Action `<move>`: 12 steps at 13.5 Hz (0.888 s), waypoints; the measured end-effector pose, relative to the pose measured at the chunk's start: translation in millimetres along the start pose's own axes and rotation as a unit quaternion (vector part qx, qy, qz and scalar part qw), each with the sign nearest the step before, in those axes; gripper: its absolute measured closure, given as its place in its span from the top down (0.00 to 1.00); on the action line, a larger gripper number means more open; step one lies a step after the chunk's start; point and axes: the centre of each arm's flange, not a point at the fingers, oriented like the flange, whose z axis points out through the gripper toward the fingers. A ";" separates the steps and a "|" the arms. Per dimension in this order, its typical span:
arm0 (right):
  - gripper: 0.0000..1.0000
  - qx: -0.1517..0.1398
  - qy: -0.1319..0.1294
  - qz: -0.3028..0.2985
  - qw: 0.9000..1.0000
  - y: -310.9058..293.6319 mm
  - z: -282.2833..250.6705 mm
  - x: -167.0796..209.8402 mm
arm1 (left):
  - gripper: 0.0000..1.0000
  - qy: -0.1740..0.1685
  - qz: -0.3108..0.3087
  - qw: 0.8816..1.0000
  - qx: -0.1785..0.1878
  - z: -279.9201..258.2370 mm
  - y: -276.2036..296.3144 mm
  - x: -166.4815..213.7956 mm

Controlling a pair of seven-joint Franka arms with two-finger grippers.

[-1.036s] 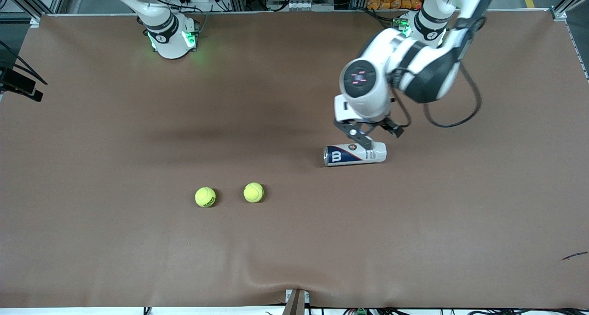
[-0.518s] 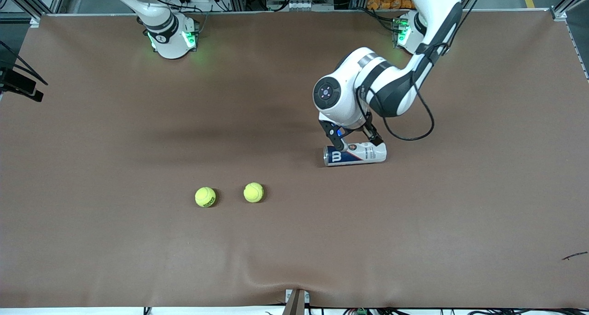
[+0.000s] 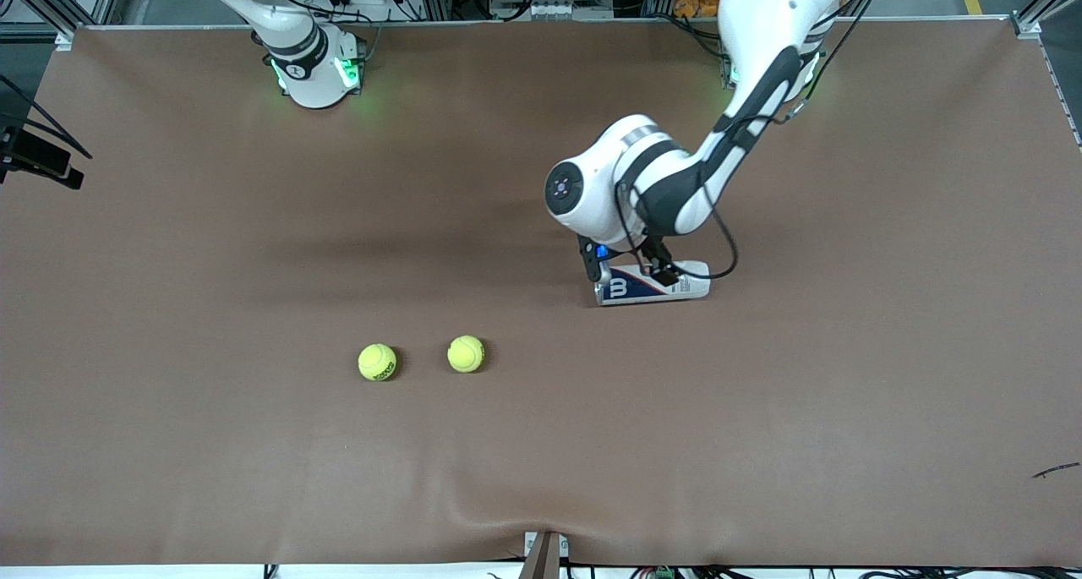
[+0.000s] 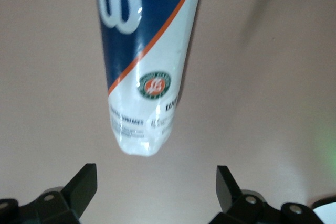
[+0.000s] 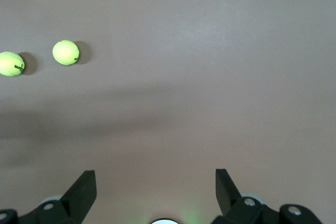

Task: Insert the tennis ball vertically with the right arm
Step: 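Reach the left gripper down over the lying Wilson tube, then close the left gripper around the tube's middle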

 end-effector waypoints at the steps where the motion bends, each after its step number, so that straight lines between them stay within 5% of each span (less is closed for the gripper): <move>1: 1.00 0.000 -0.001 0.000 1.000 -0.1 0.8 0.5 | 1.00 -0.005 0.007 1.000 0.000 6.8 1.3 6.5; 12: 1.00 0.000 -0.023 -0.011 1.000 -12.9 24.1 15.5 | 1.00 0.006 0.055 0.998 0.007 22.6 -13.4 22.0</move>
